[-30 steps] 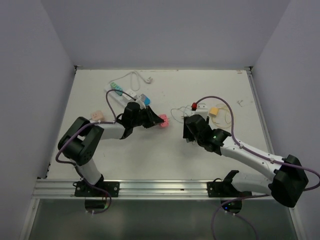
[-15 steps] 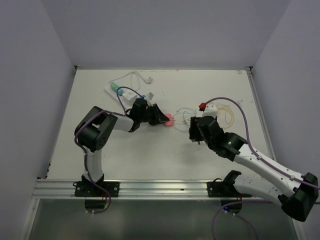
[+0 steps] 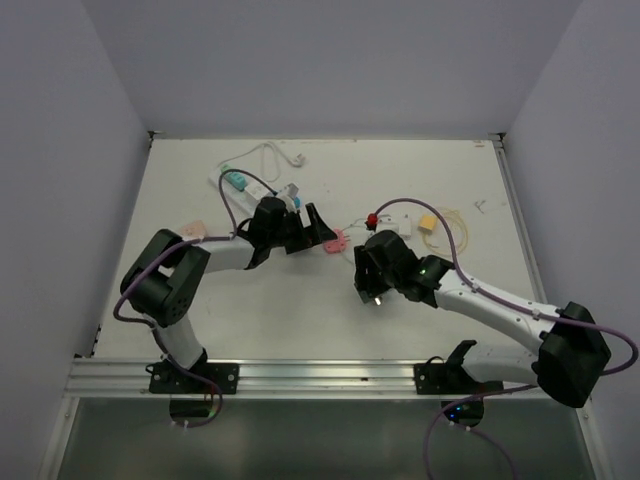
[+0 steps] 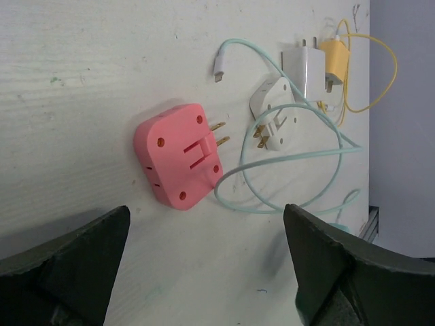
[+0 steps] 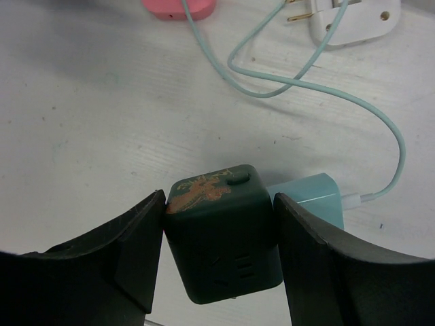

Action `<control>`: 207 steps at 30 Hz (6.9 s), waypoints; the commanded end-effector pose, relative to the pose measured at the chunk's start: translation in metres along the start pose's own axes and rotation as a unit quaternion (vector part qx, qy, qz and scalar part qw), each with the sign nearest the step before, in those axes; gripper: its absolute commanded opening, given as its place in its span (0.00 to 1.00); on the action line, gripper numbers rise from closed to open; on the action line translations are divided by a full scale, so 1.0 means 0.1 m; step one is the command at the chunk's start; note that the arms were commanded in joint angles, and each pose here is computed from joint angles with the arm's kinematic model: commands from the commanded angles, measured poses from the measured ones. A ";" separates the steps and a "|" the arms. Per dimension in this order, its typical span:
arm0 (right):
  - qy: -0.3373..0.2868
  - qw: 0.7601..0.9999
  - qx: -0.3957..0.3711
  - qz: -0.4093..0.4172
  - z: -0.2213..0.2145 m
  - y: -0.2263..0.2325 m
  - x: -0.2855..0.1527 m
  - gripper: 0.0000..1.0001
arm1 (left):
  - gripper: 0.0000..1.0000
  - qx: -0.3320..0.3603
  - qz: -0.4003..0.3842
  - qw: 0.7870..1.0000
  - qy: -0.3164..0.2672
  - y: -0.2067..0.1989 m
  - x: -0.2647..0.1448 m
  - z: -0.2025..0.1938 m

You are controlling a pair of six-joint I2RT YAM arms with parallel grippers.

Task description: Pull the plug off the socket

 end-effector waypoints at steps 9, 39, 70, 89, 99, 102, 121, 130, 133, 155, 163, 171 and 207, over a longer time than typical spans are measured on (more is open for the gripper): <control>0.006 1.000 -0.003 -0.001 0.07 0.54 0.41 0.00 | 1.00 0.078 0.057 0.987 -0.126 -0.30 -1.10 0.20; -0.045 0.999 0.012 0.002 0.70 0.81 0.09 0.99 | 0.99 0.271 0.081 0.957 -0.058 -0.32 -1.91 -0.24; -0.120 0.981 0.152 -0.032 0.14 -0.50 -0.37 0.99 | 0.94 0.580 0.027 0.767 0.273 -0.68 -0.56 -0.81; -0.105 0.982 0.154 -0.029 0.07 -0.49 -0.26 0.98 | 0.64 0.564 0.002 0.778 0.276 -0.59 -0.40 -0.78; -0.088 0.984 0.157 -0.016 0.02 -0.45 -0.19 0.98 | 0.43 0.554 -0.005 0.789 0.265 -0.61 -0.41 -0.76; -0.075 0.983 0.165 0.010 -0.02 -0.37 -0.15 0.97 | 0.25 0.551 -0.011 0.794 0.256 -0.63 -0.43 -0.76; -0.038 0.942 0.247 0.225 0.10 0.26 -0.01 0.93 | 0.00 0.410 -0.043 0.909 0.061 -0.85 -1.06 -0.75; -0.026 0.927 0.256 0.272 0.19 0.43 0.03 0.82 | 0.00 0.348 -0.058 0.936 -0.010 -0.99 -1.14 -0.66; -0.024 0.925 0.256 0.280 0.20 0.46 0.05 0.78 | 0.00 0.340 -0.062 0.938 -0.020 -1.02 -1.12 -0.64; -0.119 0.941 0.231 0.216 0.58 0.38 0.11 0.00 | 0.00 0.256 -0.055 0.963 0.062 -0.65 -1.09 -1.09; -0.181 0.944 0.218 0.167 0.98 0.34 0.12 0.00 | 0.00 0.233 -0.038 0.963 0.127 -0.49 -1.12 -1.31; -0.231 0.939 0.216 0.132 1.34 0.21 0.06 0.00 | 0.00 0.225 -0.021 0.957 0.183 -0.38 -1.18 -1.54; -0.239 0.947 0.207 0.066 1.49 -0.35 0.18 0.00 | 0.00 0.254 0.055 0.963 0.070 -0.66 -1.56 -1.00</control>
Point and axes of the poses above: each gripper's point midway between its finger pads, its own x axis out along the fingers, its own y axis along the line the jaws close on, z = x × y, the point moved 6 cm from there along -x, back along the fingers, and after that the axes turned 2 degrees about x, right-handed, at the moved point
